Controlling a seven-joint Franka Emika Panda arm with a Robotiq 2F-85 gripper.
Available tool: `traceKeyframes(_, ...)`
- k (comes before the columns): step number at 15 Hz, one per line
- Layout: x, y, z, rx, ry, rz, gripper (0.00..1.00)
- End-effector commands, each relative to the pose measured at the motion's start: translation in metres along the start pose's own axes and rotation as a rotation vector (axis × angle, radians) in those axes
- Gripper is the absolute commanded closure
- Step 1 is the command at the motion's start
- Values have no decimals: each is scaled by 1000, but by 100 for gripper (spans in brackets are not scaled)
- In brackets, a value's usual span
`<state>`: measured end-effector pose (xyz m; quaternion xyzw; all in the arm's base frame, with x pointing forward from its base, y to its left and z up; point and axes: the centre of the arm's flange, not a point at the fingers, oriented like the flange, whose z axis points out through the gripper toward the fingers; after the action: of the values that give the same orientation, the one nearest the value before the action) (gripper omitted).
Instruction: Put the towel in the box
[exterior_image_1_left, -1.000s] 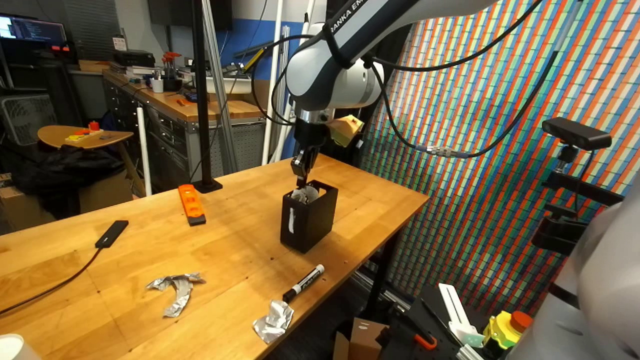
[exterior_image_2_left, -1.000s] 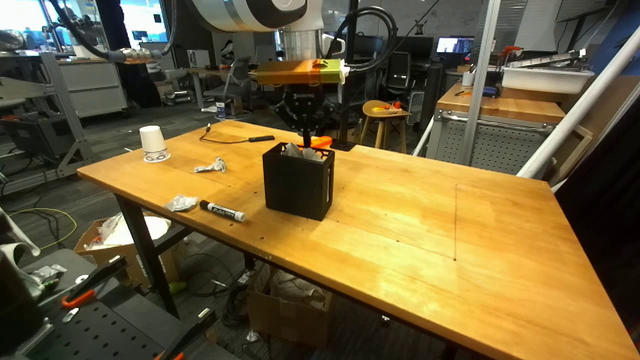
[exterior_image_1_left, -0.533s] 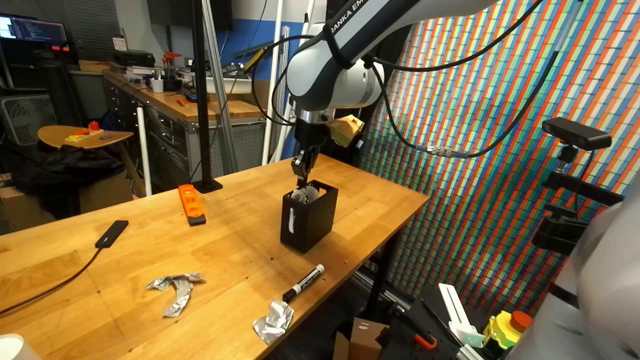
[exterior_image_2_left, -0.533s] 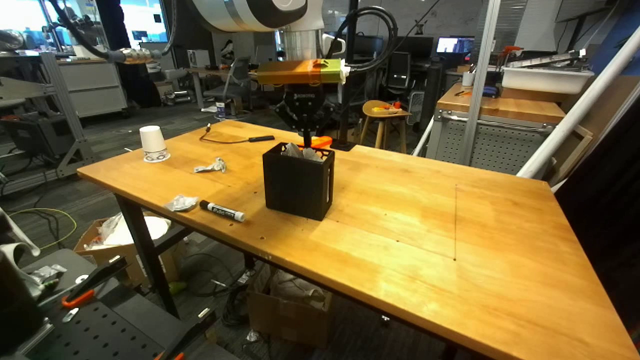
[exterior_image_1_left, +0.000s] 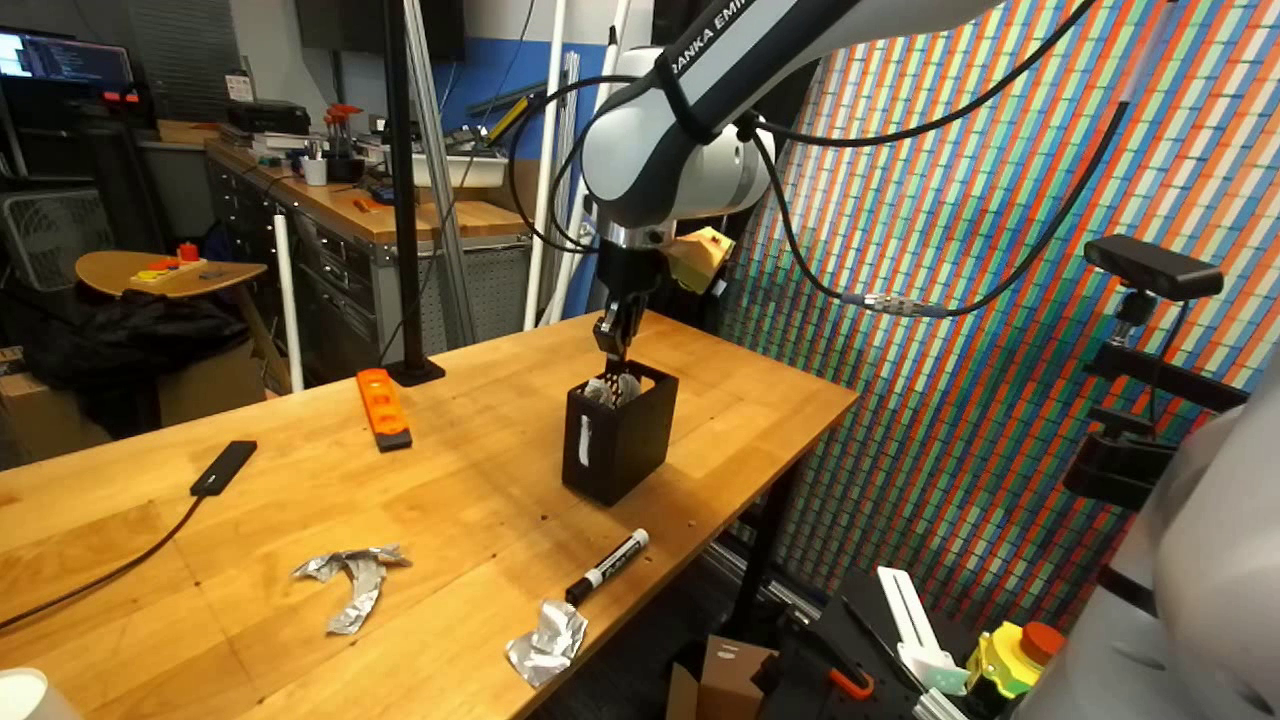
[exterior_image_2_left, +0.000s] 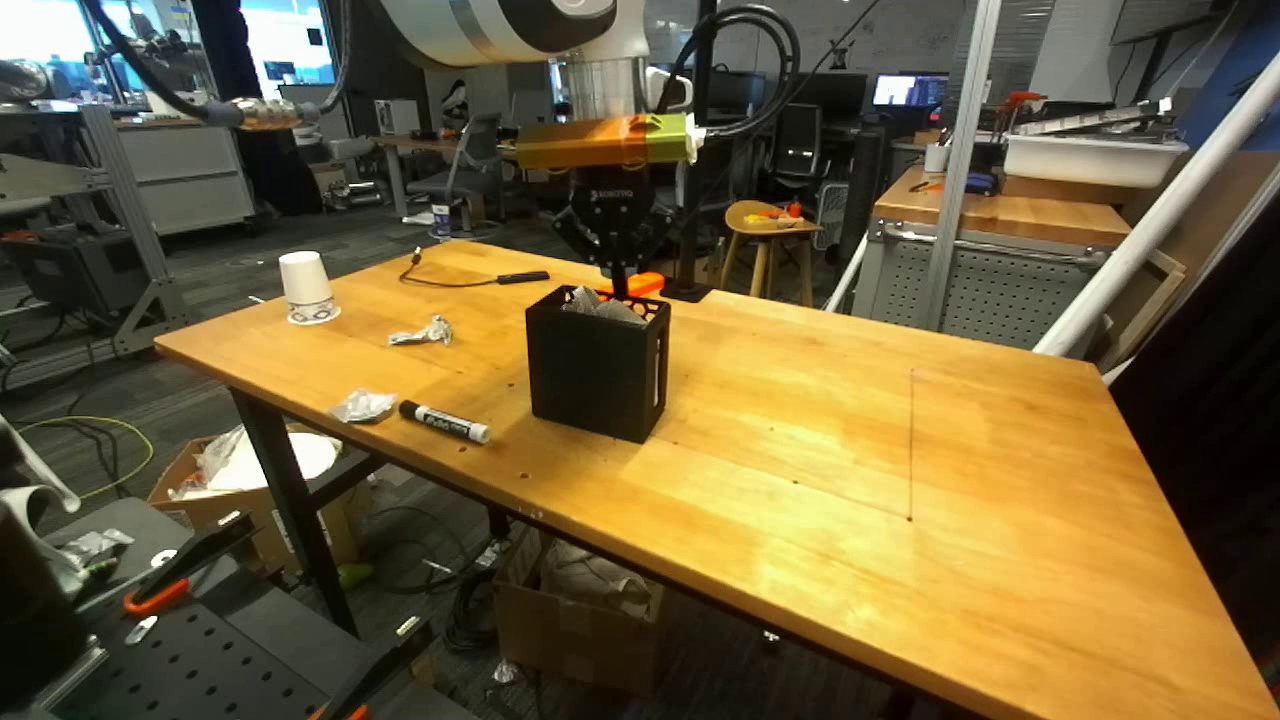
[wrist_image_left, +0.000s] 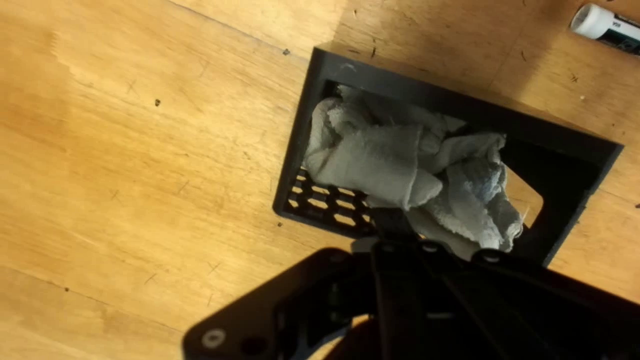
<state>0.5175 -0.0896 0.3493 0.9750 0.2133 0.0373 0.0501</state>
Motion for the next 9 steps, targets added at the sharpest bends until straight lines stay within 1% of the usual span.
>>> traceKeyframes(1, -17, -1, -2, -14, -25, 8, 100)
traceKeyframes(9, -25, -10, 18, 17, -58, 11, 100)
